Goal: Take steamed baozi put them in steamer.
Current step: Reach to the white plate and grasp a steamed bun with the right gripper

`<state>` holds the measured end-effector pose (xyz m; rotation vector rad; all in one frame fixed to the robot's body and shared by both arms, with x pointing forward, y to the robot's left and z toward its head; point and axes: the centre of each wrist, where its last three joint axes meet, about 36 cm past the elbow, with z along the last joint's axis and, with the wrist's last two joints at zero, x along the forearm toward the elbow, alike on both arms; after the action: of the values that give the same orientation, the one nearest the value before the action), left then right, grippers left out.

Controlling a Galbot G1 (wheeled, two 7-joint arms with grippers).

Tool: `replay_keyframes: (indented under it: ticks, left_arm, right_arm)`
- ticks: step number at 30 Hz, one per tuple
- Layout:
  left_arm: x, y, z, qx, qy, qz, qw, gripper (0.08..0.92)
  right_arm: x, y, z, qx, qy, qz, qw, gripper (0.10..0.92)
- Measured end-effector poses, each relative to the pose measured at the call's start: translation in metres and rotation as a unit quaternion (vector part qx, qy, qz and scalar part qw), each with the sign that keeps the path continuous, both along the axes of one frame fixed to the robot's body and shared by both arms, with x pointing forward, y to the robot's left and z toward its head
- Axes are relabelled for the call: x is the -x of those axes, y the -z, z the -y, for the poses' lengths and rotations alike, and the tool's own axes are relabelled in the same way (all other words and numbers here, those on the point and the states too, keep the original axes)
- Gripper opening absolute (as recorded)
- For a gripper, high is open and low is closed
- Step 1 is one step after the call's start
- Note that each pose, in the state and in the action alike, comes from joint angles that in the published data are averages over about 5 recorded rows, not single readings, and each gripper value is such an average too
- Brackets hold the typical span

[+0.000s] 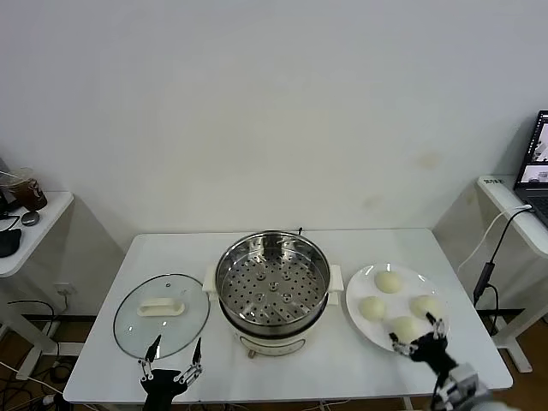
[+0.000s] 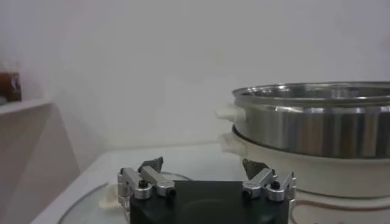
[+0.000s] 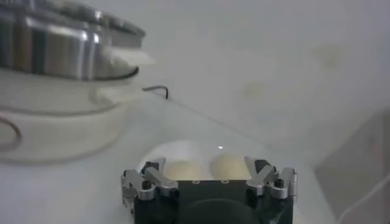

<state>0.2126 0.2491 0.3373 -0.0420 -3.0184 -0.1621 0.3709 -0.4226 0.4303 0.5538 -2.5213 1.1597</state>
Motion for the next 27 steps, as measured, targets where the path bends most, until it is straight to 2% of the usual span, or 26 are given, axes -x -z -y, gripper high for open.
replay_keyframes:
  ticks: [5,12,19,27]
  left_arm:
    - [0.002,0.002,-0.002,-0.010,-0.002,0.001,1.000,0.823]
    - [0.001,0.000,-0.004,-0.019,-0.005,0.007,1.000,0.823]
    - [0.000,-0.001,-0.010,-0.028,-0.008,0.012,1.000,0.823]
    - [0.001,-0.002,-0.016,-0.033,-0.016,0.016,0.999,0.823]
  right_arm:
    - [-0.039,-0.026,0.017,0.091,-0.046,-0.020,0.995,0.823]
    - [-0.108,-0.054,0.030,0.197,-0.127,-0.078,0.969,0.823]
    - [-0.172,-0.060,0.032,0.248,-0.196,-0.151,0.937,0.823]
    - [-0.232,-0.055,0.019,0.274,-0.236,-0.220,0.906,0.823]
